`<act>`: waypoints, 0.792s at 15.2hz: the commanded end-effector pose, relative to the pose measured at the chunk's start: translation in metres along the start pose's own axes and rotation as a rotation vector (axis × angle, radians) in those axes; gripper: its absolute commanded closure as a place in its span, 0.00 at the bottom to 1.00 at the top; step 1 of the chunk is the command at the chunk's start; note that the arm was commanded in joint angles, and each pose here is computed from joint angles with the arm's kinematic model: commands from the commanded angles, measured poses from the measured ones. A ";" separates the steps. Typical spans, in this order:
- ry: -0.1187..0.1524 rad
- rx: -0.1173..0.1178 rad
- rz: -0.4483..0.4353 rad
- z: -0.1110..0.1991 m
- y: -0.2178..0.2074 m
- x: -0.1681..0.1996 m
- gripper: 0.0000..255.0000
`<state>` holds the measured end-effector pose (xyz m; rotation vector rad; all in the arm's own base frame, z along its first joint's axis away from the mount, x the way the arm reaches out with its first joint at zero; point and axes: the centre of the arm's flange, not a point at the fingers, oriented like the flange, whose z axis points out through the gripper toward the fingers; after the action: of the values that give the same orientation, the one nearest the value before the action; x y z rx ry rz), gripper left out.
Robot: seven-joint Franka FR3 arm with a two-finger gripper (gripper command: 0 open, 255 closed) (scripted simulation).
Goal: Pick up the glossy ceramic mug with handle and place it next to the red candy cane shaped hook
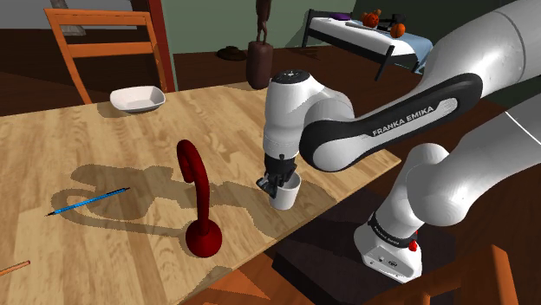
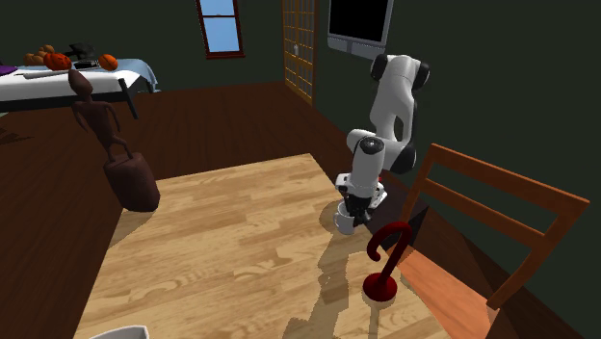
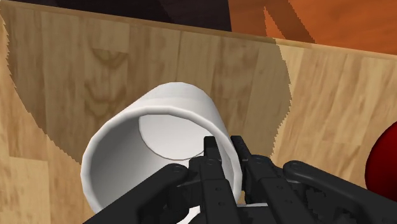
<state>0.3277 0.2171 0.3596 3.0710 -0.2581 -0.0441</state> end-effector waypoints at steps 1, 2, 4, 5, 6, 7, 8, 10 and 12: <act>0.000 0.000 0.000 0.000 0.000 0.000 1.00; 0.000 0.000 0.000 0.000 0.000 0.000 1.00; 0.000 0.000 0.000 0.000 0.000 0.000 1.00; 0.000 0.000 0.000 0.000 0.000 0.000 1.00; 0.000 0.000 0.000 0.000 0.000 0.000 0.00; 0.000 0.000 0.000 0.000 0.000 0.000 0.00; 0.000 0.000 0.000 0.000 0.000 0.000 0.00; 0.000 0.000 0.000 0.000 0.000 0.000 0.00; 0.000 0.000 0.000 -0.013 0.000 0.000 0.00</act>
<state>0.3282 0.2182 0.3658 3.0718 -0.2581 -0.0423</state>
